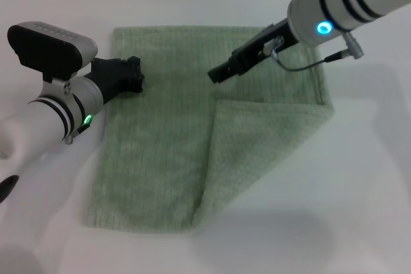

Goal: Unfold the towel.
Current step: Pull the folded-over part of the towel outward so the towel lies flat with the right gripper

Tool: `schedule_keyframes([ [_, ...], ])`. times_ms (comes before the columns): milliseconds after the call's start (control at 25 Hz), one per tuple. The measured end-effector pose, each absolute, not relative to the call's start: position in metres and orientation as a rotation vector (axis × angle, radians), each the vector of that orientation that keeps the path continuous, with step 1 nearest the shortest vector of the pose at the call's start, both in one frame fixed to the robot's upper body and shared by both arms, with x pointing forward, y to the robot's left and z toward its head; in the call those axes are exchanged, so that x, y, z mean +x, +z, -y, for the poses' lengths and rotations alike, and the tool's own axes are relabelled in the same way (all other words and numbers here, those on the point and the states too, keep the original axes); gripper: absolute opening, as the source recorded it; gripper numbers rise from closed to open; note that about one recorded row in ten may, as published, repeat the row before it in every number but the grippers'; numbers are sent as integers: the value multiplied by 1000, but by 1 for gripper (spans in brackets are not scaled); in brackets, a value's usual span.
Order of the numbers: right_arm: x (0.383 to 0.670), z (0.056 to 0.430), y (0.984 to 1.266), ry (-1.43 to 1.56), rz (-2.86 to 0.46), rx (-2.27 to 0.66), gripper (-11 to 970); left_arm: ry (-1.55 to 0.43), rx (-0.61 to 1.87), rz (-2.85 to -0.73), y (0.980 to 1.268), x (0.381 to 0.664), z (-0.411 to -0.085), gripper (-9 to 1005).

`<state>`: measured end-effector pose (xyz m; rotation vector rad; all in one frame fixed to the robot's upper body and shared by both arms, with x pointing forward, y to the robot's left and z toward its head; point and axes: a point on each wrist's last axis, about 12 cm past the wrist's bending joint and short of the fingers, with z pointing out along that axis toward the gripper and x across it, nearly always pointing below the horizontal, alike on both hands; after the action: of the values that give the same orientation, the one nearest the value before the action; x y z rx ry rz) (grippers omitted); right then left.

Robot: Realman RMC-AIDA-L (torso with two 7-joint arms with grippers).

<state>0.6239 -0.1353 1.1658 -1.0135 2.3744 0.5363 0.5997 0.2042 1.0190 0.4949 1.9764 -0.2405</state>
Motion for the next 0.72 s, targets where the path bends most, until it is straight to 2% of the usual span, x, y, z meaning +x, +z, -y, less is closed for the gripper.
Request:
schedule_keyframes([
  [240, 627, 133, 1143, 528, -2419, -1075, 711, -241, 494, -1977, 1019, 600, -204, 40],
  [720, 627, 127, 1126, 547, -2431, -1121, 710, -241, 495, -1976, 1019, 600, -204, 46],
])
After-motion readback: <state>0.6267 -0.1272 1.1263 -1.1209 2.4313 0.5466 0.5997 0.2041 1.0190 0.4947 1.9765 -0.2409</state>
